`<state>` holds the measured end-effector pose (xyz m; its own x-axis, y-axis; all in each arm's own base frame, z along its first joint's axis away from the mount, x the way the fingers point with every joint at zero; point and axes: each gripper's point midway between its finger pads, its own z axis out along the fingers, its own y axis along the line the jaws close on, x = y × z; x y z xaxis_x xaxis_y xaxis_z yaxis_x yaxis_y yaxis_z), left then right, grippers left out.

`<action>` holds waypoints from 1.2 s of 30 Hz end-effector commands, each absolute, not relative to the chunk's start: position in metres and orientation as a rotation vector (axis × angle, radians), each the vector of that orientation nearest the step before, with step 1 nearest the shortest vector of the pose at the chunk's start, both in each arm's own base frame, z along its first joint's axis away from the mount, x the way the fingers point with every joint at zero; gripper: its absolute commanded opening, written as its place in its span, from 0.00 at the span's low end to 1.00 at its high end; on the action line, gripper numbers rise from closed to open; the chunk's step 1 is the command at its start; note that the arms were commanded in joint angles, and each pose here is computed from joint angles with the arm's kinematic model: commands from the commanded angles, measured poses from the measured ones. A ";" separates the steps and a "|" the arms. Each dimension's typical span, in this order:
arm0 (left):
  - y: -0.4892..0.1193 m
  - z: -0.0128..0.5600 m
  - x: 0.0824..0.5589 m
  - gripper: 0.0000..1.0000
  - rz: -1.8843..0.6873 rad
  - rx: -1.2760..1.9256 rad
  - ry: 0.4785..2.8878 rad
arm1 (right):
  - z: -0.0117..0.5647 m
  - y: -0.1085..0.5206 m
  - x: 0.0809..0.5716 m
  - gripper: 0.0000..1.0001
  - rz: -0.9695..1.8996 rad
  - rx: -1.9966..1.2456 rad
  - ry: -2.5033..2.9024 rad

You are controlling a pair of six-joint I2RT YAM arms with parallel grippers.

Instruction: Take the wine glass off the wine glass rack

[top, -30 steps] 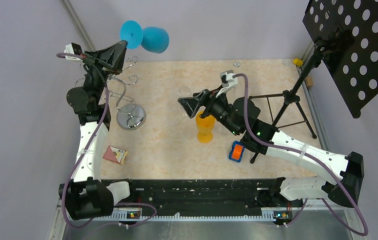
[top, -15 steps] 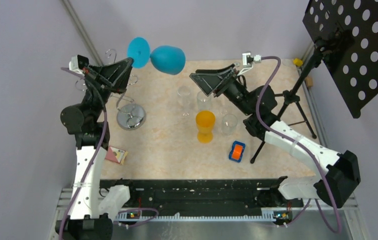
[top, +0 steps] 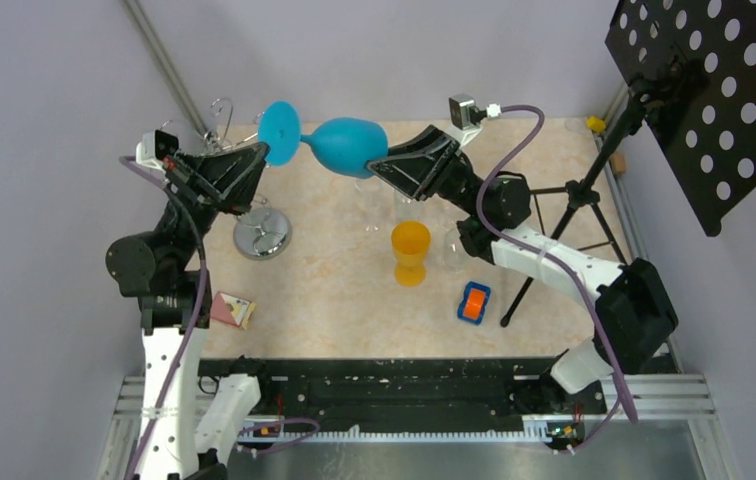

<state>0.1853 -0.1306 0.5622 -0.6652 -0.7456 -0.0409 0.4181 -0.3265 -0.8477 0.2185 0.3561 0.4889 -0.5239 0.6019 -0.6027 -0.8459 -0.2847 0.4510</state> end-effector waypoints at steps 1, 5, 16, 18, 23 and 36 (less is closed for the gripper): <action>-0.133 0.566 0.181 0.00 -2.008 -0.429 1.170 | 0.531 0.332 0.175 0.18 2.022 -0.536 0.672; -0.133 0.562 0.186 0.40 -1.912 -0.384 1.167 | 0.527 0.332 0.188 0.00 1.965 -0.456 0.725; -0.133 0.497 0.215 0.83 -1.278 -0.145 1.465 | 0.450 0.314 0.273 0.00 1.342 -0.071 1.275; -0.125 0.475 0.226 0.85 -1.155 -0.165 1.549 | 0.431 0.315 0.280 0.00 1.200 -0.062 1.386; -0.117 0.450 0.235 0.88 -1.025 -0.143 1.663 | 0.403 0.331 0.273 0.00 1.033 -0.176 1.563; -0.098 0.434 0.232 0.88 -0.783 -0.055 1.741 | 0.317 0.375 0.231 0.00 0.779 -0.678 1.946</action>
